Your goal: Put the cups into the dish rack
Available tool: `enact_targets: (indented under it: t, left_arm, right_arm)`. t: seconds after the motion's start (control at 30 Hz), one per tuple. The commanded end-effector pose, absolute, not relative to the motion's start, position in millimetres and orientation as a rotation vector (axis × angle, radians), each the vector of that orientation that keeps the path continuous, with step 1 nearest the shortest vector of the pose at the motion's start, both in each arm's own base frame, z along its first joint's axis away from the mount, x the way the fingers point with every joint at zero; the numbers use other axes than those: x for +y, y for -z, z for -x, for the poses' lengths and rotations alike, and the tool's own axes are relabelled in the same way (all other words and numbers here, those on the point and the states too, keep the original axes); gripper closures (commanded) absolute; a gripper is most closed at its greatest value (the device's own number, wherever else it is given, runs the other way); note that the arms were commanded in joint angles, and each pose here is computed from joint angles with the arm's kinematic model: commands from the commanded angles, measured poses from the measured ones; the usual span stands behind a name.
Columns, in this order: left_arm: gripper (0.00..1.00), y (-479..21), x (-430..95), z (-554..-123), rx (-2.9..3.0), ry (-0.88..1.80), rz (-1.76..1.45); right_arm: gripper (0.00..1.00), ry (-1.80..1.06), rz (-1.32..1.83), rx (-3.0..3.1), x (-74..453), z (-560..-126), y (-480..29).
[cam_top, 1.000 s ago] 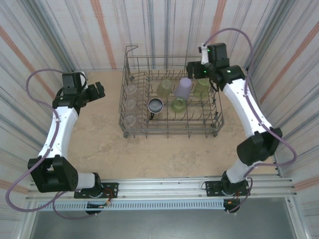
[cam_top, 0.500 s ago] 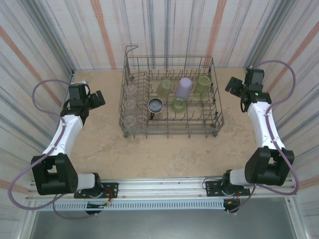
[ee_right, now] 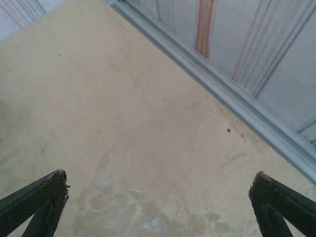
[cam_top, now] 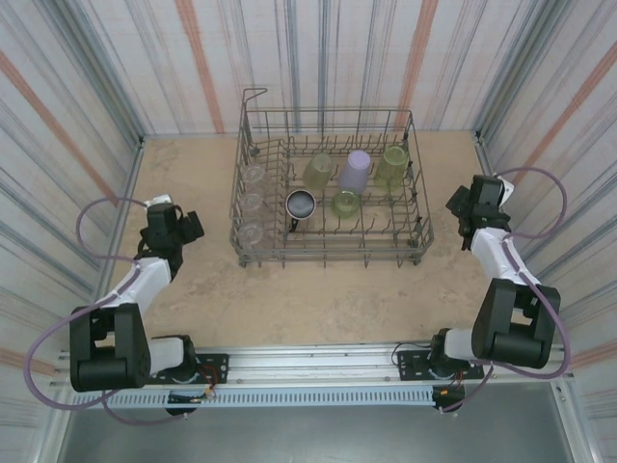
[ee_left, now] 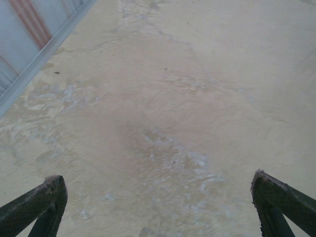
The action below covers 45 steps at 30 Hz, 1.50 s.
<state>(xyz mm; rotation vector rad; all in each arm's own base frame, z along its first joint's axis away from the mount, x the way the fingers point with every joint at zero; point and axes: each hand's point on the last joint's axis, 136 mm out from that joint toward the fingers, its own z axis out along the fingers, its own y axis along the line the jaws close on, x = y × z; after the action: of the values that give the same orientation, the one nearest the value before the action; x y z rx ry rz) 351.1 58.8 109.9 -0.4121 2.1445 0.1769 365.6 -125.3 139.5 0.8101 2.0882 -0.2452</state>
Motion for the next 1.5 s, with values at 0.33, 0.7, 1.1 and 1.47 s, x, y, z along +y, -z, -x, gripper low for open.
enact_targets:
  t: [0.33, 0.7, 1.1, 1.47]
  left_arm:
    - [0.01, -112.7, 39.2, -377.6, 2.0, -0.223, 0.216]
    - [0.01, -94.9, 9.3, -389.8, 1.946, -0.113, 0.03]
    - [0.01, -92.1, 0.9, -393.5, 1.954, -0.067, -0.024]
    - [0.01, -92.5, -1.0, -393.9, 1.956, -0.061, -0.035]
  right_arm:
    - [0.01, 0.239, -0.679, 2.0, -107.8, -370.6, -98.0]
    - [0.01, 0.149, -0.374, 1.895, -55.6, -378.9, -101.4]
    - [0.01, 0.12, -0.285, 1.923, -41.0, -387.1, -84.2]
    - [0.01, 0.131, -0.261, 1.922, -36.9, -388.2, -85.4]
